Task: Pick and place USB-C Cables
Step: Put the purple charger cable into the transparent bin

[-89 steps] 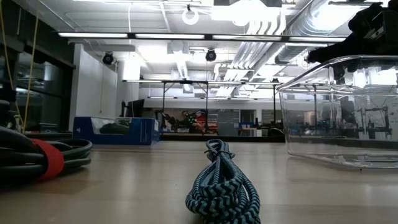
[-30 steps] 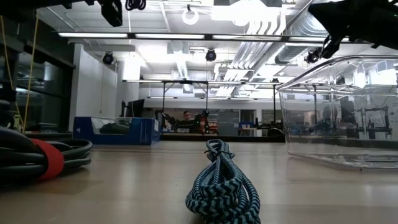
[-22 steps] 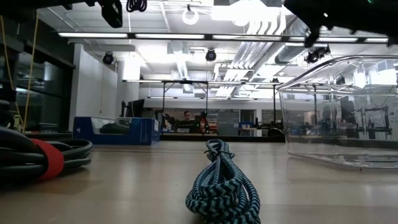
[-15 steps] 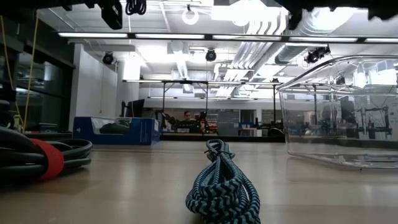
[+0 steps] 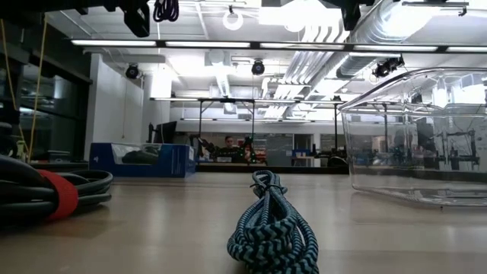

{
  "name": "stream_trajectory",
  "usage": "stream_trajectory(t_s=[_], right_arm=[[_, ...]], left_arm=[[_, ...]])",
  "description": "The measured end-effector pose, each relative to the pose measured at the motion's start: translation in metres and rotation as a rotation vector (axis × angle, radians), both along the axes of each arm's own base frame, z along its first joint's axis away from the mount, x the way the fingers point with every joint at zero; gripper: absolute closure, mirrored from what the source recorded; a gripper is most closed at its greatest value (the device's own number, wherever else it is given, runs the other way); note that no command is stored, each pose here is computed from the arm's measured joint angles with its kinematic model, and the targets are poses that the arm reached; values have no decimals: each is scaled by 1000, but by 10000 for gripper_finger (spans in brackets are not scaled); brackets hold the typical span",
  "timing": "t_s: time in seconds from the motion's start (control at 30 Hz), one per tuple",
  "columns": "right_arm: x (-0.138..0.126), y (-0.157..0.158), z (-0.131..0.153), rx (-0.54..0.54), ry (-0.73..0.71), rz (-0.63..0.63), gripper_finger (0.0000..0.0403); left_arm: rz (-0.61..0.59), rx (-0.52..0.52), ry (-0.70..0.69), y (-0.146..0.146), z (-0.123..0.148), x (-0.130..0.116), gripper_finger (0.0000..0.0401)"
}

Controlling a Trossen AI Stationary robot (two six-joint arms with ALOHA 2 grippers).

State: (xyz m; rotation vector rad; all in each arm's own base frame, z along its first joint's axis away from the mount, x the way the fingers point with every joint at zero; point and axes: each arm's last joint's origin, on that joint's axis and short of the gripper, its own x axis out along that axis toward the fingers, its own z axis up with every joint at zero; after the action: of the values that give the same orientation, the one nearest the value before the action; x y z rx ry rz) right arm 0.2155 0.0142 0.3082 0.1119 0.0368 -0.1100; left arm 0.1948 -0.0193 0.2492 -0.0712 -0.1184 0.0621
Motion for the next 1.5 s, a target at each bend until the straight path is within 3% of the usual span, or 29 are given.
stream_trajectory(t_s=[0.17,0.5,0.67,0.93,1.1,1.3,1.5], right_arm=[[0,1,1,43,-10,17,380],[0,2,0,69,-5,56,233],[0,2,-1,59,5,59,190],[22,3,-12,56,7,31,182],[48,6,-6,-16,-15,52,182],[71,9,1,-18,-7,81,182],[83,11,1,-17,2,105,182]], left_arm=[[1,3,3,0,0,0,401],[2,1,3,0,0,0,401],[-1,-24,0,0,0,0,401],[57,-55,3,1,-4,8,401],[59,-74,48,-2,-3,34,401],[69,-71,85,-4,2,70,401],[100,-95,83,3,7,91,401]])
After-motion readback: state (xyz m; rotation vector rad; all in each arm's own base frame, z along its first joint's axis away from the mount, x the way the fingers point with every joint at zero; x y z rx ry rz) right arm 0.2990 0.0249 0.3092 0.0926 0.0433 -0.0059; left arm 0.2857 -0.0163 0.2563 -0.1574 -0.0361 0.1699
